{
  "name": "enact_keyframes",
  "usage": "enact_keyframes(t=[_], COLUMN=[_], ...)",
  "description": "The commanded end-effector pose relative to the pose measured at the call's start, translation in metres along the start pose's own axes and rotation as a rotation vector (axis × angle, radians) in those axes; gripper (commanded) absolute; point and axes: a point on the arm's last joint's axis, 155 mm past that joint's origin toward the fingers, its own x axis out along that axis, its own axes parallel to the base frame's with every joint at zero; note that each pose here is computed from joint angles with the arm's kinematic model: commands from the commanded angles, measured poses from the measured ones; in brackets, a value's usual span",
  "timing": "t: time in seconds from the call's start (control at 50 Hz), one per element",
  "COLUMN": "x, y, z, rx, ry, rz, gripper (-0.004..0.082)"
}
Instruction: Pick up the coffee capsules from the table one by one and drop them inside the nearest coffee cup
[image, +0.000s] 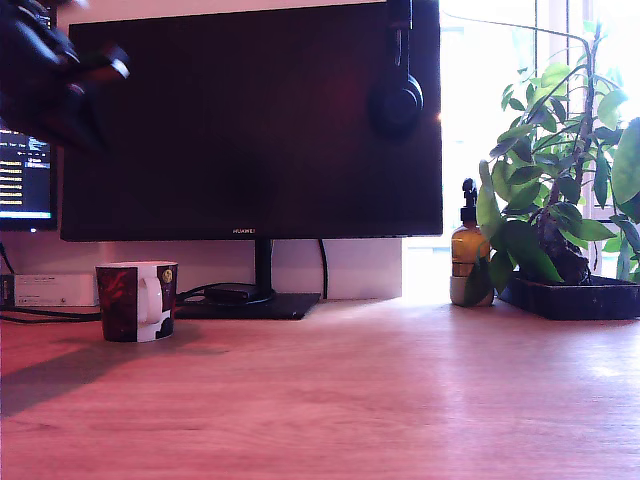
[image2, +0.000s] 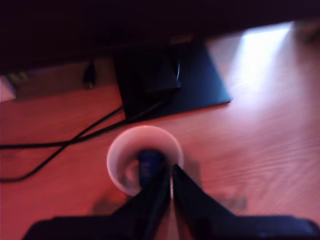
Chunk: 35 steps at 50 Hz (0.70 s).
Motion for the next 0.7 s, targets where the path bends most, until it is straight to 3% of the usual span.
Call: enact_keyframes(t=[0.0,0.1,0.26,0.5,0.52,0.56,0.58,0.68], x=[-0.003,-0.019,-0.044,-0.075,-0.078,-0.084,-0.086,-0.099], y=[-0.003,-0.005,0.000,0.009,0.010,0.012,0.012,0.015], z=[-0.026,-0.039,-0.049,-0.060,-0.060,-0.060,-0.060,-0.060], rx=[-0.020,-0.017,-0.073,-0.074,-0.127,-0.125,-0.147,-0.139], ry=[0.026,-0.006,-0.077,-0.181,-0.194,-0.218,-0.230,-0.294], rz=[-0.009,-0.002,0.023,0.075,0.077,0.091,0.095,0.128], gripper=[-0.0024,-0.0024,-0.0024,-0.0024,-0.0024,-0.0024,-0.0024,-0.0024])
